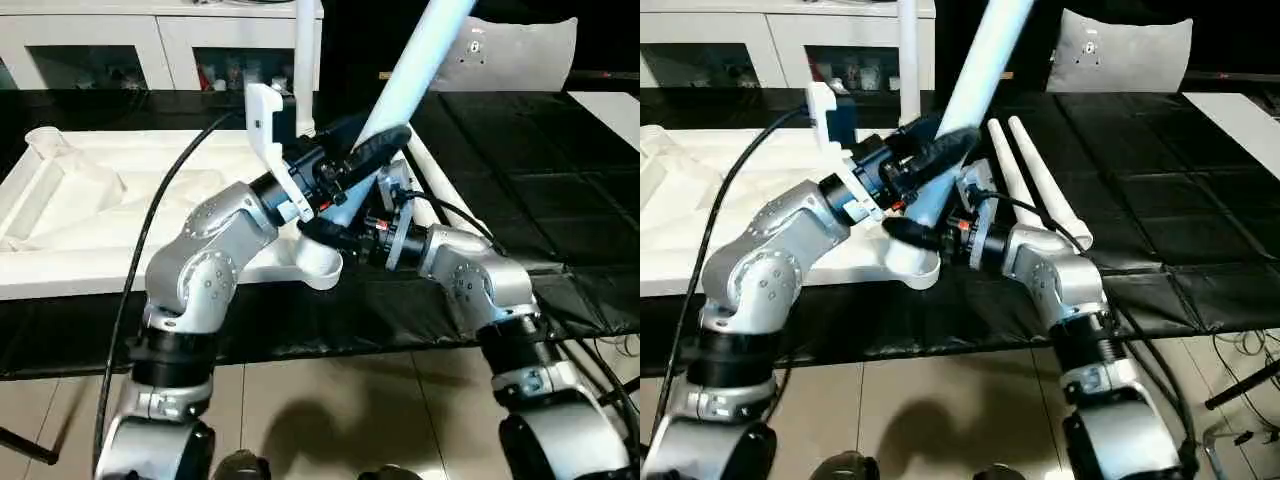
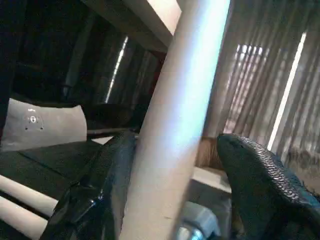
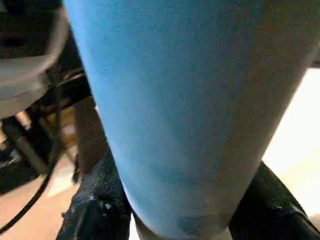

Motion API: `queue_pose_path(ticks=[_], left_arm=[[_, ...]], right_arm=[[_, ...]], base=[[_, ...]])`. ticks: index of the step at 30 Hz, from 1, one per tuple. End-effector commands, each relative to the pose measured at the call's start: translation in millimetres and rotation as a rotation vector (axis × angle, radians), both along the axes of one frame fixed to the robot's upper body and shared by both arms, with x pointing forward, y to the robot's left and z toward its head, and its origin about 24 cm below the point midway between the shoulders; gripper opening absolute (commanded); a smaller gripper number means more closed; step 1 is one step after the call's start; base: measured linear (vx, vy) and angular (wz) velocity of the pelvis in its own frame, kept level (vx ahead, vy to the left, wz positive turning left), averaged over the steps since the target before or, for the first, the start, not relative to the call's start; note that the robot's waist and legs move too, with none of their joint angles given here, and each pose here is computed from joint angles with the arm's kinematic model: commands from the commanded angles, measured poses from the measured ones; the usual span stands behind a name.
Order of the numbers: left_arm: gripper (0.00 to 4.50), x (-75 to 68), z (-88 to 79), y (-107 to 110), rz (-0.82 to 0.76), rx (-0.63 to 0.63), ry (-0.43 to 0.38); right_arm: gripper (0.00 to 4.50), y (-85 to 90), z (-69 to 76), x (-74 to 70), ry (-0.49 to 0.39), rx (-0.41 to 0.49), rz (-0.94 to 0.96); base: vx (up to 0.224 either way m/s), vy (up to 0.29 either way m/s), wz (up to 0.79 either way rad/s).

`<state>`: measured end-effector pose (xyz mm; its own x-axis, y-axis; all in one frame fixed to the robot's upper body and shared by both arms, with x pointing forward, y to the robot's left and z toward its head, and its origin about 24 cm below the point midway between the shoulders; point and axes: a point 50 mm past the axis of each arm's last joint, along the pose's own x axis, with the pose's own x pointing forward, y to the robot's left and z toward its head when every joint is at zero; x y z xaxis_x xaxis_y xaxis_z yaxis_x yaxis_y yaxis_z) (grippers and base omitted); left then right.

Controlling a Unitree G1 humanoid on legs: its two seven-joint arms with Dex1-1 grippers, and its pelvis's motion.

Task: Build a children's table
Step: Pick table leg

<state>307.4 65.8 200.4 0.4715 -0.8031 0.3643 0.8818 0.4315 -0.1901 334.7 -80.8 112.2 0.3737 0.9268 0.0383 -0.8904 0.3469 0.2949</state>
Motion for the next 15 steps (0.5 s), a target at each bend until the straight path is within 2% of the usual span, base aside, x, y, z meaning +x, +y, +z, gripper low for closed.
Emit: queue_pose_path(ticks=[1,2,4,5,6,7,8,9,10,12,14,15], left_arm=[[2.97,-10.7,11.1,-7.3,-0.057,-0.039,-0.047],[2.97,-10.2,11.2,-5.9,-0.049,-0.041,-0.047],[2.97,-4.9,10.1,14.0,0.065,-0.069,-0.025],[2.97,-4.9,10.1,14.0,0.065,-0.069,-0.025],[2.97,-2.7,8.3,24.3,0.123,-0.074,-0.012],[2.97,1.5,0.0,49.1,0.271,-0.054,0.03],[2.97,1.6,-5.5,57.2,0.312,-0.032,0.067],[2.97,0.2,-13.0,64.1,0.344,0.03,0.087],[2.97,-3.3,-29.4,74.0,0.391,0.165,0.121],[2.97,-5.7,-45.1,86.0,0.485,0.291,0.121],[2.97,-6.4,-49.3,91.3,0.534,0.321,0.111],[2.97,-5.7,-60.4,102.6,0.633,0.344,0.164]], right_arm=[[1.94,-11.2,-1.0,4.4,0.013,0.011,-0.127],[1.94,-11.8,-0.6,4.4,0.01,0.015,-0.135],[1.92,-21.6,1.3,5.5,-0.022,0.009,-0.268],[1.91,-21.6,1.3,5.5,-0.022,0.009,-0.268],[1.91,-25.2,2.3,2.4,-0.04,-0.009,-0.286],[1.91,-32.2,6.1,-5.6,-0.087,-0.034,-0.341],[1.91,-34.4,7.4,-9.4,-0.1,-0.041,-0.36],[1.91,-36.2,8.3,-13.0,-0.111,-0.045,-0.386],[1.91,-39.9,9.0,-16.3,-0.129,-0.061,-0.466],[1.91,-43.0,8.8,-18.9,-0.144,-0.074,-0.55],[1.91,-43.0,8.3,-20.5,-0.149,-0.082,-0.573],[1.91,-44.9,0.3,-21.7,-0.122,-0.149,-0.659]], base=[[0.0,0.0,0.0],[0.0,0.0,0.0],[0.0,0.0,0.0],[0.0,0.0,0.0],[0.0,0.0,0.0],[0.0,0.0,0.0],[0.0,0.0,0.0],[0.0,0.0,0.0],[0.0,0.0,0.0],[0.0,0.0,0.0],[0.0,0.0,0.0],[0.0,0.0,0.0]])
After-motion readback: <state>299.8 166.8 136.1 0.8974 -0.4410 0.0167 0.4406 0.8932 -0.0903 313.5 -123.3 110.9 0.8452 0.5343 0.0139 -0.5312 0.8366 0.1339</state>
